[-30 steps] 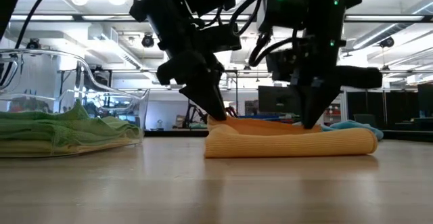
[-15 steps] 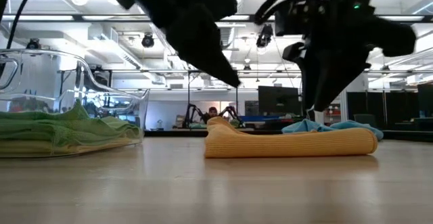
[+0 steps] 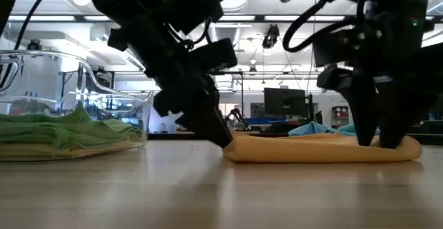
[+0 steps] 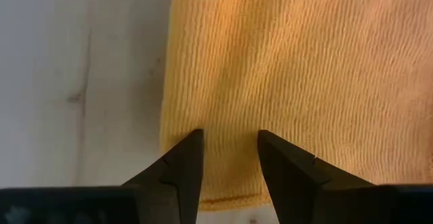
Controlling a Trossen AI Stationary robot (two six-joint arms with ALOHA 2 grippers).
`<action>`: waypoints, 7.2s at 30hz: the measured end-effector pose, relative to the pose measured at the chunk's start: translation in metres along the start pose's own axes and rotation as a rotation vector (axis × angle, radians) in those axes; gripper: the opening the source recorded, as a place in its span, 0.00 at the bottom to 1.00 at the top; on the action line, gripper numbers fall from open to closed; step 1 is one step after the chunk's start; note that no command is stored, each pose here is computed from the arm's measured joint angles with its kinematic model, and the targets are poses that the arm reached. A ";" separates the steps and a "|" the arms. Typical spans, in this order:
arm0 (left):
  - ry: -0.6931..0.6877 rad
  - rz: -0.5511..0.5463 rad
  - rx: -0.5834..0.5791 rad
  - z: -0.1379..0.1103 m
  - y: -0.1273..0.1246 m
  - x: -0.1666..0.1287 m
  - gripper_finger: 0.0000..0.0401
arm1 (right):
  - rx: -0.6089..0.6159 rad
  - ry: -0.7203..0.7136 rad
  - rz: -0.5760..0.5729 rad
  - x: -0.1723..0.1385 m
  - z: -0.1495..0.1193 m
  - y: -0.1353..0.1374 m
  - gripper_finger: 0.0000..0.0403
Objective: Fold microfiber towels
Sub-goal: Fold the orange microfiber towel on the table, then put the folded orange microfiber towel into the transparent bin
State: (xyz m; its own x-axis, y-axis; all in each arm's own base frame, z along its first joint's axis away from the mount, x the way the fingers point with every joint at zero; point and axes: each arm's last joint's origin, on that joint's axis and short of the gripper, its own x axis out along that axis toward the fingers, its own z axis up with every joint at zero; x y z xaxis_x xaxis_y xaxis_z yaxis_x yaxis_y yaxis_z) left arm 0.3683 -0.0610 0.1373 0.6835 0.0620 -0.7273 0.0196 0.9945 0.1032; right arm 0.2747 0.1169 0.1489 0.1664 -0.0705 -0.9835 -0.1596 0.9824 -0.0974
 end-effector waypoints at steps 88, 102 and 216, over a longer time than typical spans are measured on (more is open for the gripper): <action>0.156 0.103 -0.780 0.044 -0.011 0.073 0.22 | 0.063 -0.147 -0.255 -0.078 -0.035 -0.020 0.31; 0.201 0.167 -0.779 0.056 -0.006 0.034 0.01 | 0.039 -0.139 -0.259 -0.078 -0.036 -0.021 0.31; 0.858 0.674 -1.155 -0.116 0.009 -0.168 0.31 | -0.078 -0.375 -0.294 -0.047 0.060 -0.032 0.31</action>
State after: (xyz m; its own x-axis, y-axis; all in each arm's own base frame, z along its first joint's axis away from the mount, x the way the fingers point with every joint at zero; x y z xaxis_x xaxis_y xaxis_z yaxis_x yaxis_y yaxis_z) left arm 0.1694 -0.0525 0.1814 -0.2673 0.1285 -0.9550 -0.9178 0.2678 0.2930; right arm 0.3307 0.0989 0.2071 0.5527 -0.2614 -0.7913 -0.1238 0.9132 -0.3882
